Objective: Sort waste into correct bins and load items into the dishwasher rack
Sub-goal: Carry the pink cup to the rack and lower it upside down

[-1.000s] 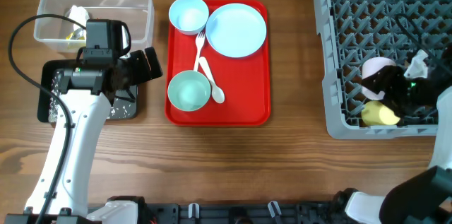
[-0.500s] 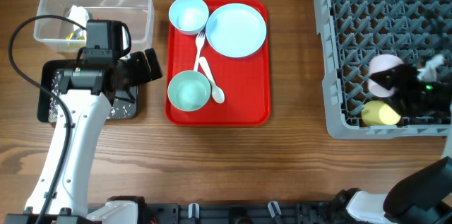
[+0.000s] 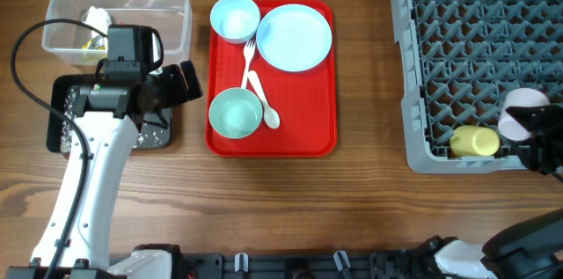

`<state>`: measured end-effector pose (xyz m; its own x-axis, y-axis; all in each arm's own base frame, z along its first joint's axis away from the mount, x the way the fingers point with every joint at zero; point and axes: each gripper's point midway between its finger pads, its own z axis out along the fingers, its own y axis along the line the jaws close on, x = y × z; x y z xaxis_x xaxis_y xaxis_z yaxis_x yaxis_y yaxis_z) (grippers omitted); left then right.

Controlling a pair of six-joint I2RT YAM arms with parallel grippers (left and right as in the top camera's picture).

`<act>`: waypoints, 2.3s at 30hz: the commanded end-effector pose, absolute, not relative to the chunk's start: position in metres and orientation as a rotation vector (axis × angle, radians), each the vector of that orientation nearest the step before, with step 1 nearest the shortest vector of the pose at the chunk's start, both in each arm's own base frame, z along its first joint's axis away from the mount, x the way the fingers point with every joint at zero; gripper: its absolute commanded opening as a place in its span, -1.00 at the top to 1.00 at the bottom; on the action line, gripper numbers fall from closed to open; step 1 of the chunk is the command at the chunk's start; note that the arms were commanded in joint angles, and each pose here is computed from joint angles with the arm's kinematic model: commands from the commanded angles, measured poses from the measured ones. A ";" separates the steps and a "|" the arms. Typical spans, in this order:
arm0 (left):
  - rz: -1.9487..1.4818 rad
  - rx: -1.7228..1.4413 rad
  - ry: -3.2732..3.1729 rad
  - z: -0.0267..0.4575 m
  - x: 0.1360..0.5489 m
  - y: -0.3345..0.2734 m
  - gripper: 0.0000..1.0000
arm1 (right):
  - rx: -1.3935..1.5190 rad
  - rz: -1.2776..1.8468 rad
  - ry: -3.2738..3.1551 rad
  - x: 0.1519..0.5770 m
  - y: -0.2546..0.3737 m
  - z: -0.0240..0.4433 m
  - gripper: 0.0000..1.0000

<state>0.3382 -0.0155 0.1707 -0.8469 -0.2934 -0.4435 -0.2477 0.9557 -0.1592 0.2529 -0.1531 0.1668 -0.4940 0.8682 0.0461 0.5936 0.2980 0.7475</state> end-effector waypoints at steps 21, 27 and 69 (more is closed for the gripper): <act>-0.125 -0.396 2.637 0.170 0.338 -0.014 -1.00 | 1.480 1.142 2.048 0.252 -0.158 0.140 0.26; -0.125 -0.397 2.640 0.170 0.338 -0.014 -1.00 | 1.512 1.131 2.019 0.254 -0.163 0.133 0.24; -0.121 -0.400 2.658 0.168 0.334 -0.013 -1.00 | 1.547 1.283 1.715 0.293 -0.187 0.153 0.14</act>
